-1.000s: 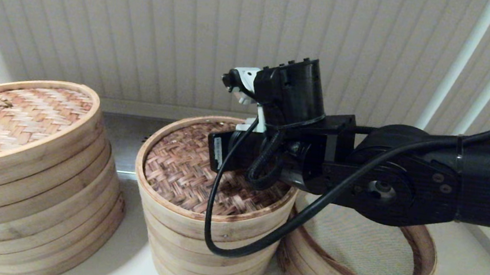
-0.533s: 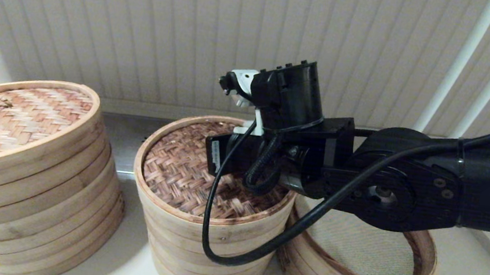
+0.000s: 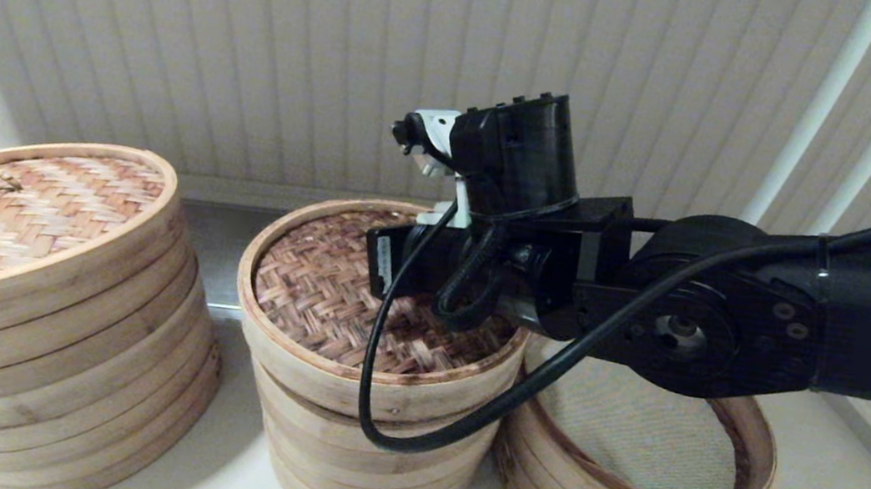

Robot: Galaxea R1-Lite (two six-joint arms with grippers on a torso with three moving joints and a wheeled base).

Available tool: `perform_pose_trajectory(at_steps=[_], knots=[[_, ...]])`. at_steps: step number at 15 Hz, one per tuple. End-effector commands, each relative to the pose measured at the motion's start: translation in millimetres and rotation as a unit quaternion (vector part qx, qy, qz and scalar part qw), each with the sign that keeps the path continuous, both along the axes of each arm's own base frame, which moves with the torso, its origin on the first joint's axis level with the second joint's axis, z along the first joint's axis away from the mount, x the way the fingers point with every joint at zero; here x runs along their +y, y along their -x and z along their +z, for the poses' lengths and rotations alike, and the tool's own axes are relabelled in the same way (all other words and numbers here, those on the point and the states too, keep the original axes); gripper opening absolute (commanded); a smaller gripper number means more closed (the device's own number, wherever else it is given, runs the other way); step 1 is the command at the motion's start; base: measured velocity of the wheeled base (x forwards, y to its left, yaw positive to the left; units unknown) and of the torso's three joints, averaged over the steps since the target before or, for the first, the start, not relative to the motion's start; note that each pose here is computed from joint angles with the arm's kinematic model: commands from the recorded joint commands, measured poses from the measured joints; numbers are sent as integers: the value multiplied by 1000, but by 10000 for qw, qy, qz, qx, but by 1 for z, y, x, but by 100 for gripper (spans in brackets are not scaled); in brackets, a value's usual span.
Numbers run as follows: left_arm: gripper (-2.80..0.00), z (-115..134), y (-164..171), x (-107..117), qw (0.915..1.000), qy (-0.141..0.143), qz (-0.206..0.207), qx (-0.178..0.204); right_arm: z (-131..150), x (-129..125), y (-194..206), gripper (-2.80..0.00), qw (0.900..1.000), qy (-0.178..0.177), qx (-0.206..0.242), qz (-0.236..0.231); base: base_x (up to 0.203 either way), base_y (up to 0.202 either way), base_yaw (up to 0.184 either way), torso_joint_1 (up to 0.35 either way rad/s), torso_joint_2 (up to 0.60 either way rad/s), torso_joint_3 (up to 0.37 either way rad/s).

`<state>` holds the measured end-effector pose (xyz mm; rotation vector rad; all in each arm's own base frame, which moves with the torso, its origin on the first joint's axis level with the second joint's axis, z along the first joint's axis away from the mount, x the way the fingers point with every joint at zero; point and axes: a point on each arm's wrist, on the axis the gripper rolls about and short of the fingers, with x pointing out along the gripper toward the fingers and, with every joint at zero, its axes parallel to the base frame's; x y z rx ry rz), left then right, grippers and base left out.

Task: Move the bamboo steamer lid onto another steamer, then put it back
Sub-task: Put the steamer

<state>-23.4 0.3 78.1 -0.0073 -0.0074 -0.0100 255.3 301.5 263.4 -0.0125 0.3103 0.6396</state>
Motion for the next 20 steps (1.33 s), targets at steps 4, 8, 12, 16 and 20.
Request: perform_pose_trajectory(at_steps=[4,8,12,16,20], knots=[[-280,0,0,0,10000,6,4,-1,-5,1,-1,-280,10000,48,44,-1,0,0,0,0,0,0],[-280,0,0,0,10000,2,-3,6,-10,0,0,-280,9999,100,104,-5,0,0,0,0,0,0],[-280,0,0,0,10000,2,4,-1,-12,0,0,-280,9998,124,134,-32,0,0,0,0,0,0],[-280,0,0,0,10000,2,4,1,-2,-3,2,0,10000,42,14,-44,0,0,0,0,0,0],[-280,0,0,0,10000,10,4,-1,34,-29,14,0,9990,-278,-321,-134,0,0,0,0,0,0]])
